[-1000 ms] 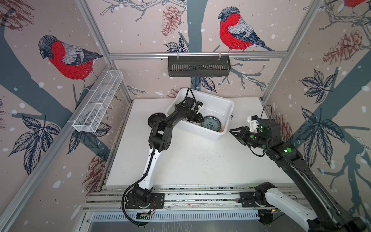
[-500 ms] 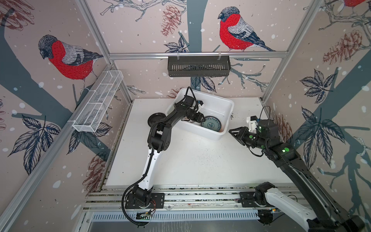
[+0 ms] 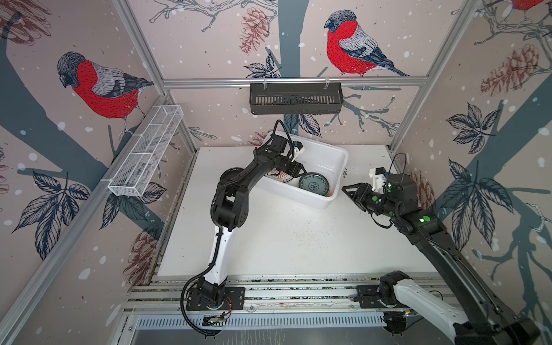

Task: Place the plates into the plastic bin on the countertop
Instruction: 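Open the left gripper to release the blue-floral plate and raise it, then move the left gripper to the black plate while the right gripper returns to the bin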

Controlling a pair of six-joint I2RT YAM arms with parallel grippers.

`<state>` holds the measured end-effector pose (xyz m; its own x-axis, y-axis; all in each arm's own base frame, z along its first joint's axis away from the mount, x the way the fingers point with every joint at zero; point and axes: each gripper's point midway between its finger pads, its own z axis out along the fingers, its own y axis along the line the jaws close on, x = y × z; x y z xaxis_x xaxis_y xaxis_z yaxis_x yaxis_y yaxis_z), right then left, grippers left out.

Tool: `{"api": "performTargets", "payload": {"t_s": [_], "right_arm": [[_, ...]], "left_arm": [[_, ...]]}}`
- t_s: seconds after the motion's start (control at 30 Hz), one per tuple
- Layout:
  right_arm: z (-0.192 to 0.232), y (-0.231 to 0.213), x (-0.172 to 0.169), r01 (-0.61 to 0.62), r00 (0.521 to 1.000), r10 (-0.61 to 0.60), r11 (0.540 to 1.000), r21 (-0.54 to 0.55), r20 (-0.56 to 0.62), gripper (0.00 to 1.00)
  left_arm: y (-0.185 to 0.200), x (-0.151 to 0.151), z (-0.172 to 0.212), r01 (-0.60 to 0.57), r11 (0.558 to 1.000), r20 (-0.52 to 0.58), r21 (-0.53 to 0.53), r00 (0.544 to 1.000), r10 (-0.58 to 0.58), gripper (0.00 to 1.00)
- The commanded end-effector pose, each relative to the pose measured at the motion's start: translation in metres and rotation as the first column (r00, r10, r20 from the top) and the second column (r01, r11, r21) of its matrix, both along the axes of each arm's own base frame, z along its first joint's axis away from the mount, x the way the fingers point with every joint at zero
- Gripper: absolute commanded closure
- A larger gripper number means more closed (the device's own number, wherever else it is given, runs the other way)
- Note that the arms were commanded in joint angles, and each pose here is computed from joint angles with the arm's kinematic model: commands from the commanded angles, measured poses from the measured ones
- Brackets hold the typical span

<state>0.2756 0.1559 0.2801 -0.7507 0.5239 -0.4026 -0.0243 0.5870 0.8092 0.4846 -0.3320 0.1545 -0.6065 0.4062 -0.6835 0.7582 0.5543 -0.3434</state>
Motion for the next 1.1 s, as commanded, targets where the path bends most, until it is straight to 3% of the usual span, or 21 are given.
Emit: {"api": "performTargets", "payload": {"t_s": [0.0, 0.4, 0.7, 0.9, 1.07], "right_arm": [[0.01, 0.003, 0.01, -0.043, 0.997, 0.044, 0.999, -0.006, 0.063, 0.6], [0.006, 0.015, 0.042, -0.136, 0.98, 0.146, 0.987, -0.081, 0.133, 0.6], [0.002, 0.032, 0.064, -0.226, 0.961, 0.236, 0.971, -0.077, 0.147, 0.61], [0.0, 0.044, 0.078, -0.284, 0.947, 0.292, 0.955, -0.081, 0.132, 0.61], [0.0, 0.052, 0.092, -0.313, 0.937, 0.32, 0.947, -0.07, 0.139, 0.61]], "left_arm": [[0.014, -0.003, 0.016, 0.02, 0.999, 0.058, 0.034, 0.998, -0.022, 0.35], [0.063, -0.017, 0.085, -0.01, 0.997, 0.154, 0.071, 0.988, -0.001, 0.35], [0.128, -0.034, 0.136, -0.146, 0.988, 0.211, 0.051, 0.968, 0.132, 0.35], [0.182, -0.041, 0.146, -0.268, 0.963, 0.237, 0.039, 0.938, 0.252, 0.35], [0.221, -0.045, 0.151, -0.38, 0.925, 0.24, 0.02, 0.9, 0.364, 0.27]]}}
